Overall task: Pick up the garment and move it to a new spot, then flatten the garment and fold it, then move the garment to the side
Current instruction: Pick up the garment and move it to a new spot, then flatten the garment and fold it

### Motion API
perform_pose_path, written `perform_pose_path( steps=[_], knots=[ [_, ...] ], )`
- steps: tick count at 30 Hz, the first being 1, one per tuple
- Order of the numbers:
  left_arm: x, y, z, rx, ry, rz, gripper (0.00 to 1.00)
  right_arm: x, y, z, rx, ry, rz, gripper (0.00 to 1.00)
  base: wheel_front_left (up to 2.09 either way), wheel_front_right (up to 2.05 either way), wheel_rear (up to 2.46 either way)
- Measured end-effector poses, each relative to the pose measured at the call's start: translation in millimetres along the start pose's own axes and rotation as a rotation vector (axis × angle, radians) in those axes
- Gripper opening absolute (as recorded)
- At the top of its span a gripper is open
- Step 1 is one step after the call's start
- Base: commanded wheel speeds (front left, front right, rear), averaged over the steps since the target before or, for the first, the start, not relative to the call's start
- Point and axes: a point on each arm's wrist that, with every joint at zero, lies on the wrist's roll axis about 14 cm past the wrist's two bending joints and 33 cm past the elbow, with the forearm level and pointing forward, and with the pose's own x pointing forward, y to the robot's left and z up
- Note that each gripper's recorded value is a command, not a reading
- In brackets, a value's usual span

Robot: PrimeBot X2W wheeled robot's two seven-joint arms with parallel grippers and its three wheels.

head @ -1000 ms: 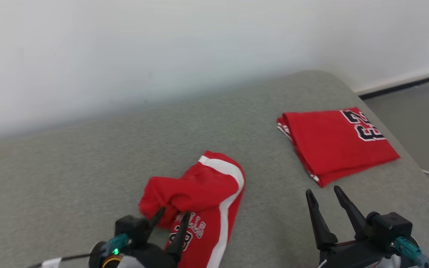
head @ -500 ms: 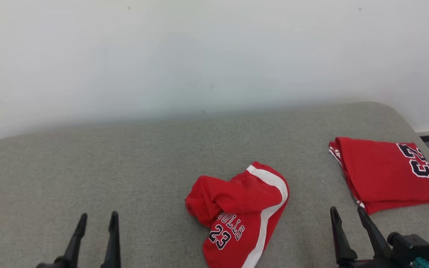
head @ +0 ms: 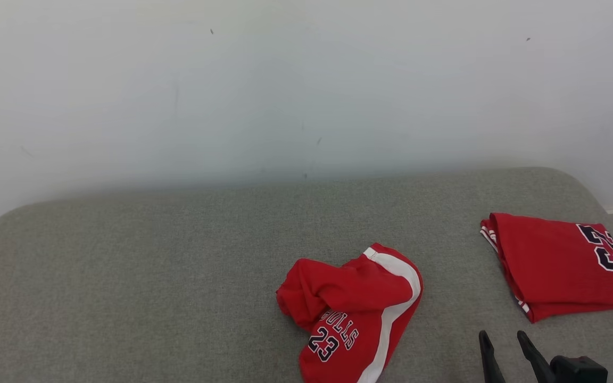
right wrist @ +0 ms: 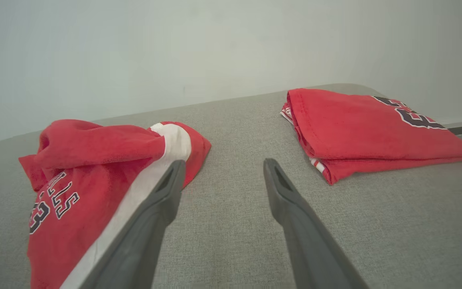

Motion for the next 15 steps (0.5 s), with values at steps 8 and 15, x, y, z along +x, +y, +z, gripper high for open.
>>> perform_pose_path(
  steps=[8, 15],
  knots=[
    [-0.8, 6.0, -8.3, 0.000, 0.039, 0.031, 1.00, -3.7, -4.2, -7.2, -0.004, 0.042, -0.017, 1.00, 0.00, 0.00, 0.00],
    [0.5, 2.3, -5.9, -0.007, 0.039, 0.023, 1.00, -4.2, -2.5, -4.2, -0.001, 0.034, -0.014, 1.00, 0.00, 0.00, 0.00]
  ],
)
